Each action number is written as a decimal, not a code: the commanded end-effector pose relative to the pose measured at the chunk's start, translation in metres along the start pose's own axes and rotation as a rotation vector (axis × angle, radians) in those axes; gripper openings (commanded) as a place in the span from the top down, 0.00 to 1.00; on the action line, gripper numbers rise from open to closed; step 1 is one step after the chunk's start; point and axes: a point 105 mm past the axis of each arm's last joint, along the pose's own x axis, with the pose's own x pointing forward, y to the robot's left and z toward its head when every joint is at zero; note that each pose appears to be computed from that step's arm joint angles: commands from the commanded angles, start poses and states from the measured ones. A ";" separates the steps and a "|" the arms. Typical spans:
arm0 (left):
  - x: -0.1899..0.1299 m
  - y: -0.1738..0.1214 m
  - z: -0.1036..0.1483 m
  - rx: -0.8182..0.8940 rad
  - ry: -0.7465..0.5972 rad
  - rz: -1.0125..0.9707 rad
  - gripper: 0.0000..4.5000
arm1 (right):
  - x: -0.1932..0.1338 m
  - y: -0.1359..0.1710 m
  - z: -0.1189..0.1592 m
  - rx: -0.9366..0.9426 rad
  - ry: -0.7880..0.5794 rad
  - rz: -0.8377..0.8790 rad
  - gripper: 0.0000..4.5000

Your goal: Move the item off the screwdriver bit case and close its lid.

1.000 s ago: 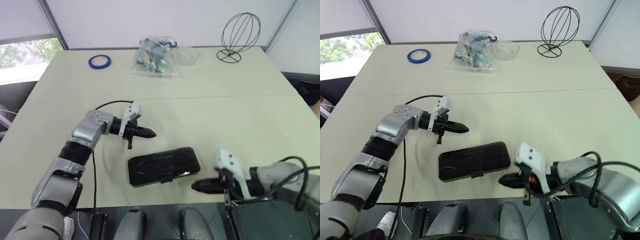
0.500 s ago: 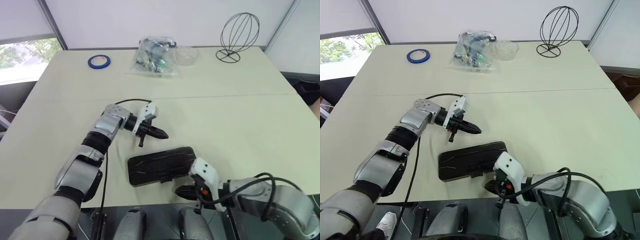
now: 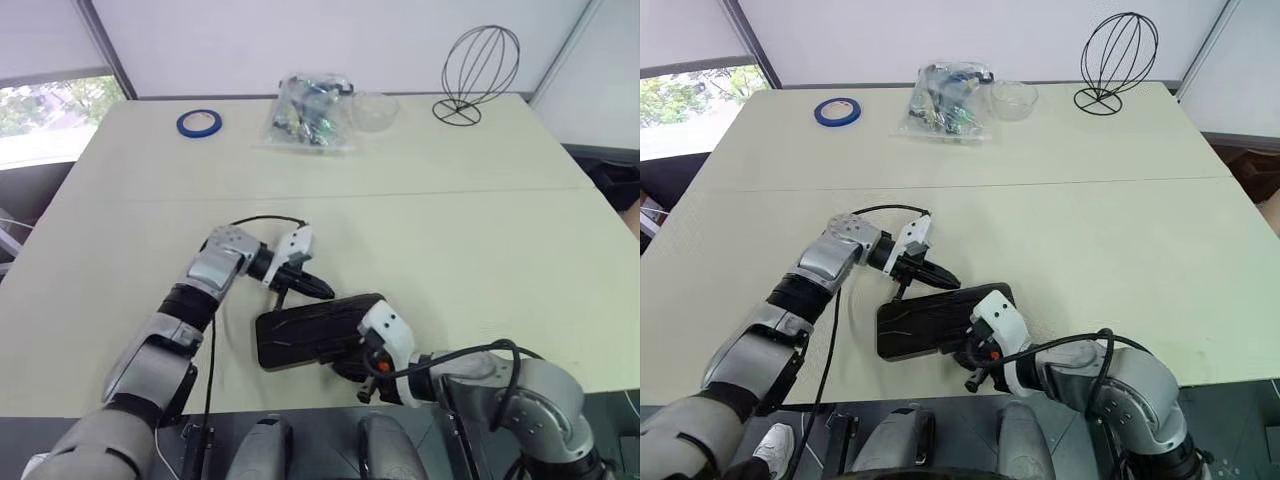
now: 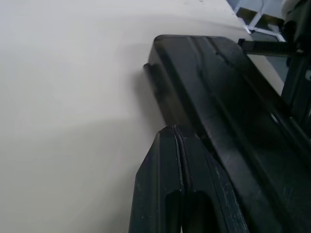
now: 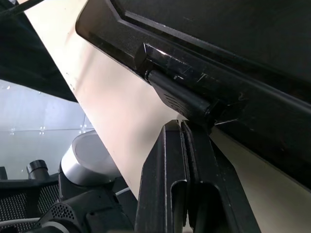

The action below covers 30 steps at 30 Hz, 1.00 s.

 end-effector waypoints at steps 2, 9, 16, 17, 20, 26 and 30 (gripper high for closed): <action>-0.001 -0.002 0.007 0.025 -0.007 0.008 1.00 | 0.000 -0.002 0.008 -0.005 -0.033 -0.034 0.99; 0.006 -0.010 -0.003 0.030 0.024 -0.019 1.00 | 0.003 -0.001 0.020 -0.004 -0.076 -0.063 0.99; 0.010 -0.022 -0.018 0.041 0.069 -0.060 1.00 | 0.002 -0.006 0.029 -0.002 -0.109 -0.113 0.99; 0.010 -0.023 -0.020 0.044 0.076 -0.063 1.00 | 0.002 -0.007 0.031 -0.002 -0.113 -0.117 0.99; 0.010 -0.024 -0.023 0.046 0.084 -0.064 1.00 | 0.001 -0.010 0.036 -0.008 -0.131 -0.141 0.99; 0.011 -0.025 -0.024 0.047 0.086 -0.065 1.00 | -0.001 -0.014 0.050 -0.071 -0.188 -0.183 0.99; 0.011 -0.024 -0.025 0.048 0.090 -0.063 1.00 | -0.001 -0.017 0.051 -0.103 -0.194 -0.208 0.99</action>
